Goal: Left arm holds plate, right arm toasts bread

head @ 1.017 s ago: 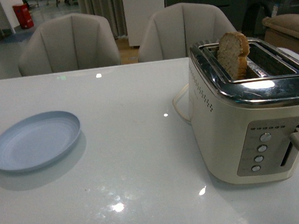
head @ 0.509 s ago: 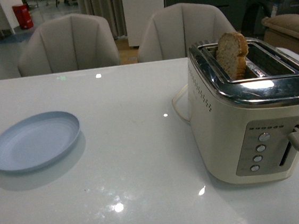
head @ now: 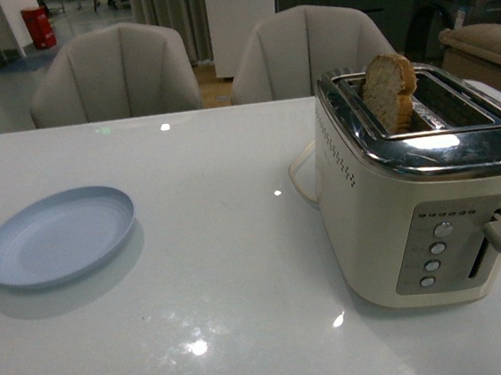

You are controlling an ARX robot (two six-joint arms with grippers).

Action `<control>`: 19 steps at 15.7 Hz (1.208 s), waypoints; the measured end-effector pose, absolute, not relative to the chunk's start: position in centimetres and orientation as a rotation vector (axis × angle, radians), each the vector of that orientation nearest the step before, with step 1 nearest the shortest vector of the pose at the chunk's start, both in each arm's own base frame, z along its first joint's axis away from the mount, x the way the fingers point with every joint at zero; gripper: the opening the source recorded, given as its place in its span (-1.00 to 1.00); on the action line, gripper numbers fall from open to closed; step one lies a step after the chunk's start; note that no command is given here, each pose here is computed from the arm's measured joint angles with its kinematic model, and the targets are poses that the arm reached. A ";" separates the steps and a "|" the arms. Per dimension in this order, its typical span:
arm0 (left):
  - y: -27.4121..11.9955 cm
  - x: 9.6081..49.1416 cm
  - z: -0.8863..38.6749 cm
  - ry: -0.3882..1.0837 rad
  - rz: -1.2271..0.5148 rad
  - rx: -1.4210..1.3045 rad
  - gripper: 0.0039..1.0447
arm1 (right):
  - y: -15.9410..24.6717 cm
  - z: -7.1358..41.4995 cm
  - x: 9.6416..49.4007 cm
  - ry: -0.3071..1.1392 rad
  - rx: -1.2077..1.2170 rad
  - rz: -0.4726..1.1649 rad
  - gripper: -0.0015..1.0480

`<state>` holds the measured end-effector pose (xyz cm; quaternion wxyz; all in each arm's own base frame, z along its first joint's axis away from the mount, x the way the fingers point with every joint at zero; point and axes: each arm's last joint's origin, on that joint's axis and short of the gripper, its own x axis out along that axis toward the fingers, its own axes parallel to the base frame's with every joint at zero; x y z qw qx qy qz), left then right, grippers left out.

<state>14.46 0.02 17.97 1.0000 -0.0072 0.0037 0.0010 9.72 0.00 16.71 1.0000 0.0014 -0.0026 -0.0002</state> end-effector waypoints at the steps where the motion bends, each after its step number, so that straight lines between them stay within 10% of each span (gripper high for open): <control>1: 0.0 14.3 17.9 0.009 0.002 -0.014 -0.97 | 0.0 16.7 9.7 -0.005 0.003 0.000 0.88; 19: 0.0 9.7 16.6 0.004 0.002 -0.014 -0.97 | 0.0 16.7 9.7 -0.006 0.003 0.000 0.88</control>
